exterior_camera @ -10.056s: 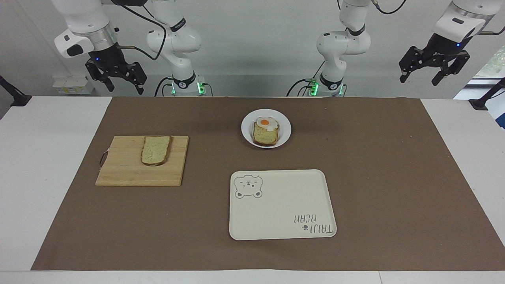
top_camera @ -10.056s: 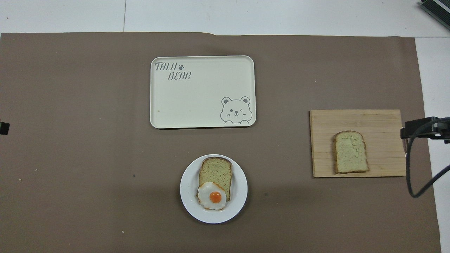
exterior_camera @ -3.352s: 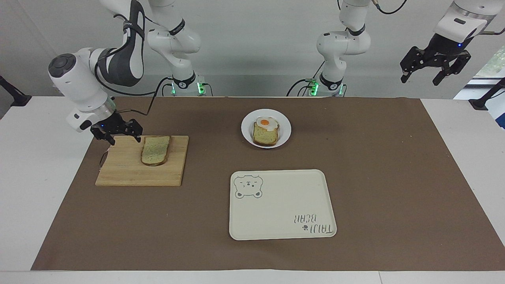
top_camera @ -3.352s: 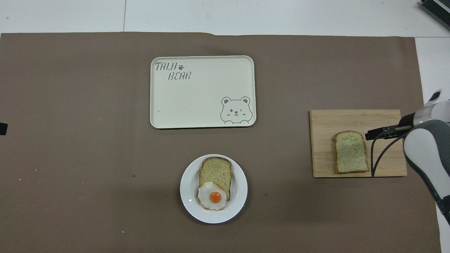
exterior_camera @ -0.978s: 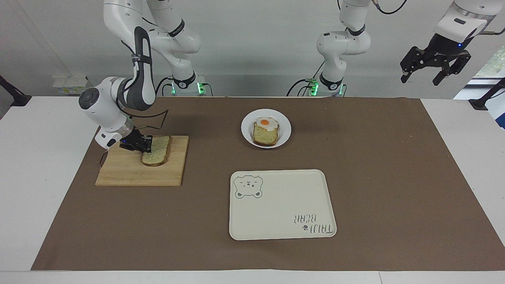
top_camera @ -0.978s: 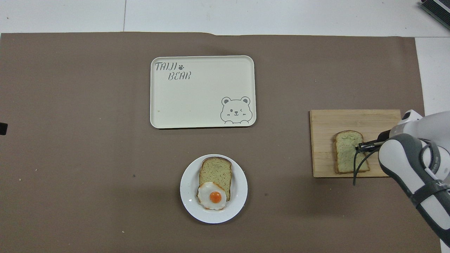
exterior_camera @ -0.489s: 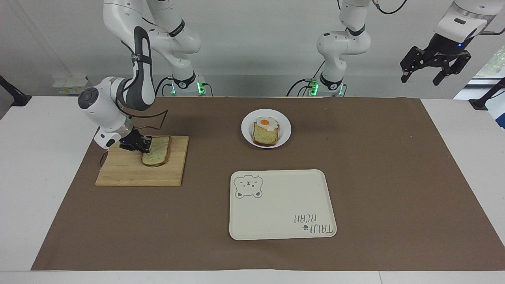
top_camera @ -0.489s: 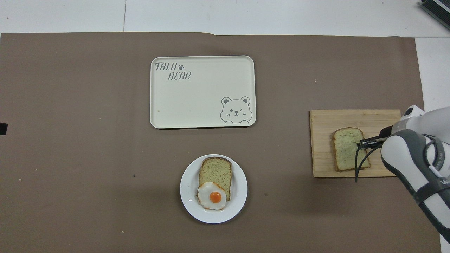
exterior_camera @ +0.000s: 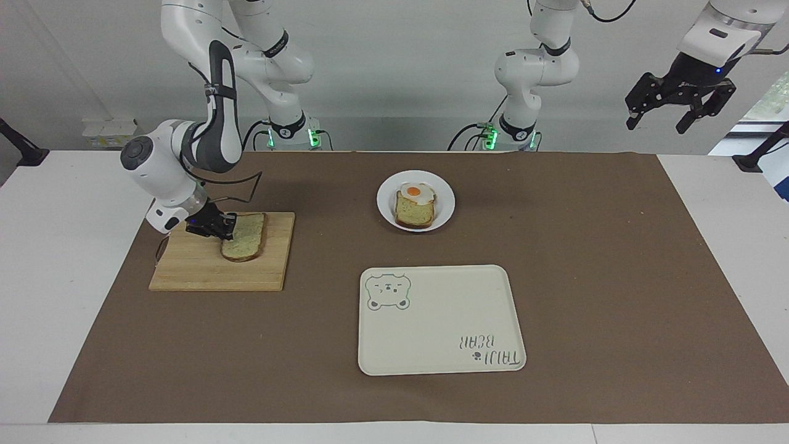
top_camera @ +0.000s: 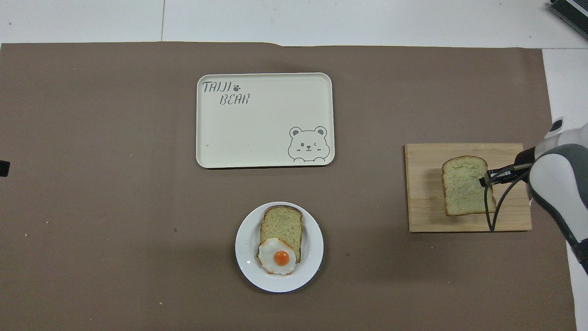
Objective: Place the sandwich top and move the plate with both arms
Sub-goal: 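Lift the bread slice with the right gripper and carry it over the plate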
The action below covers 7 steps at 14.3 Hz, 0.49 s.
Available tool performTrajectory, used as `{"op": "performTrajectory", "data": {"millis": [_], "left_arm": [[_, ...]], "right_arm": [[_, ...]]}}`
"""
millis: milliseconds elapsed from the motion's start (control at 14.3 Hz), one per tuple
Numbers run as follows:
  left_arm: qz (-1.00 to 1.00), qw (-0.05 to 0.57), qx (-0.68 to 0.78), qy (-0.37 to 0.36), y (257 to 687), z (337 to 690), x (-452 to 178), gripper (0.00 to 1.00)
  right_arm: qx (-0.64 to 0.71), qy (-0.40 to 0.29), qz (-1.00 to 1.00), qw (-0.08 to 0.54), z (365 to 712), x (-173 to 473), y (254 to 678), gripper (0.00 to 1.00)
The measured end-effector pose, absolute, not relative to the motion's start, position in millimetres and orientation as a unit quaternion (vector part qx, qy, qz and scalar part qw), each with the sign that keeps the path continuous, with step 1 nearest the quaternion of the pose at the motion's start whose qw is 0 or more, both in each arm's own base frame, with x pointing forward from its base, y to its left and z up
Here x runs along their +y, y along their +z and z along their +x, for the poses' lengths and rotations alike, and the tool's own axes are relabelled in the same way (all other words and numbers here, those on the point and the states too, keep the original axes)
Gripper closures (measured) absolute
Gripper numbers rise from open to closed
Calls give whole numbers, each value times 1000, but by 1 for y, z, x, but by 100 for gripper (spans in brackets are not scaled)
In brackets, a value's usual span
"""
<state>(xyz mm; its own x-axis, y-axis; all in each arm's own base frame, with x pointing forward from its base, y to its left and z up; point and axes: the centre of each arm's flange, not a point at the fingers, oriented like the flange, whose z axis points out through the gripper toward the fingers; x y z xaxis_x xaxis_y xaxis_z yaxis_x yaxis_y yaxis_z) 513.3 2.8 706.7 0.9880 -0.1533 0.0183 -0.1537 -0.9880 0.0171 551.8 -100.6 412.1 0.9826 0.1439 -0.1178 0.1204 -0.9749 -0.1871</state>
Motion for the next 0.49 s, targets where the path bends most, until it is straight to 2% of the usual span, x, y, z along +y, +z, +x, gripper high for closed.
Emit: {"op": "performTrajectory", "data": {"millis": [279,489], "left_arm": [[997,9,-77,8,707,513,3,0],[997,9,-77,8,707,513,3,0]], "right_arm": [[-75,73,-990,96,558,-100,461,90],[-83,77,-989,100,560,-95,481,90]]}}
